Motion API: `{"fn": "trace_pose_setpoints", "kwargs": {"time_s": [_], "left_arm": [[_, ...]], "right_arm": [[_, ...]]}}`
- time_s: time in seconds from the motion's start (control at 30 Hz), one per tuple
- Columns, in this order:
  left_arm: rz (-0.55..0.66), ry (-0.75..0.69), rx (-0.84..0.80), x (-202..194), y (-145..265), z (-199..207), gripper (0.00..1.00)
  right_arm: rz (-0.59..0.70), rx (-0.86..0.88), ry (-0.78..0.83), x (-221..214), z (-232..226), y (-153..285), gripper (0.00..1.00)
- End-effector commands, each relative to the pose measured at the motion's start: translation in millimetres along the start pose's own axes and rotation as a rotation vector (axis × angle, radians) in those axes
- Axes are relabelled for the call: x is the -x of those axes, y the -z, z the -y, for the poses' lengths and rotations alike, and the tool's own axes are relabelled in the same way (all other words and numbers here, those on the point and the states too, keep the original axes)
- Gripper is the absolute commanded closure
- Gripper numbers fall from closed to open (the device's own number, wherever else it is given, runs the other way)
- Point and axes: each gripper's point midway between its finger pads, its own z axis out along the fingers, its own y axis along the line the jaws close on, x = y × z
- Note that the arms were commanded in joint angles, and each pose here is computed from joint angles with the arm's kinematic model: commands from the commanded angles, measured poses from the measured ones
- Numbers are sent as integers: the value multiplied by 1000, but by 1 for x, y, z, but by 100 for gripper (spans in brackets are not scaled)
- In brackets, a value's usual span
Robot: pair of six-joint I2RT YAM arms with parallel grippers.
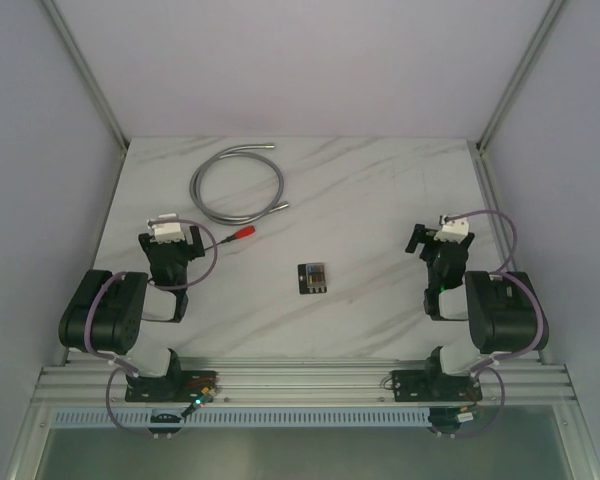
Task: Snap on the fuse box
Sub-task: Reset both arms
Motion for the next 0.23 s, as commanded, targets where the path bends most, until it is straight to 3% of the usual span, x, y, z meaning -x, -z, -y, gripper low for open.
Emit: {"fn": "trace_pose_setpoints", "kwargs": {"time_s": [0.0, 0.2], "left_arm": [[52, 11, -17, 14, -3, 4, 0], [51, 10, -17, 14, -3, 3, 0]], "right_arm": [[54, 5, -10, 16, -1, -3, 0], [55, 5, -10, 17, -2, -3, 0]]}}
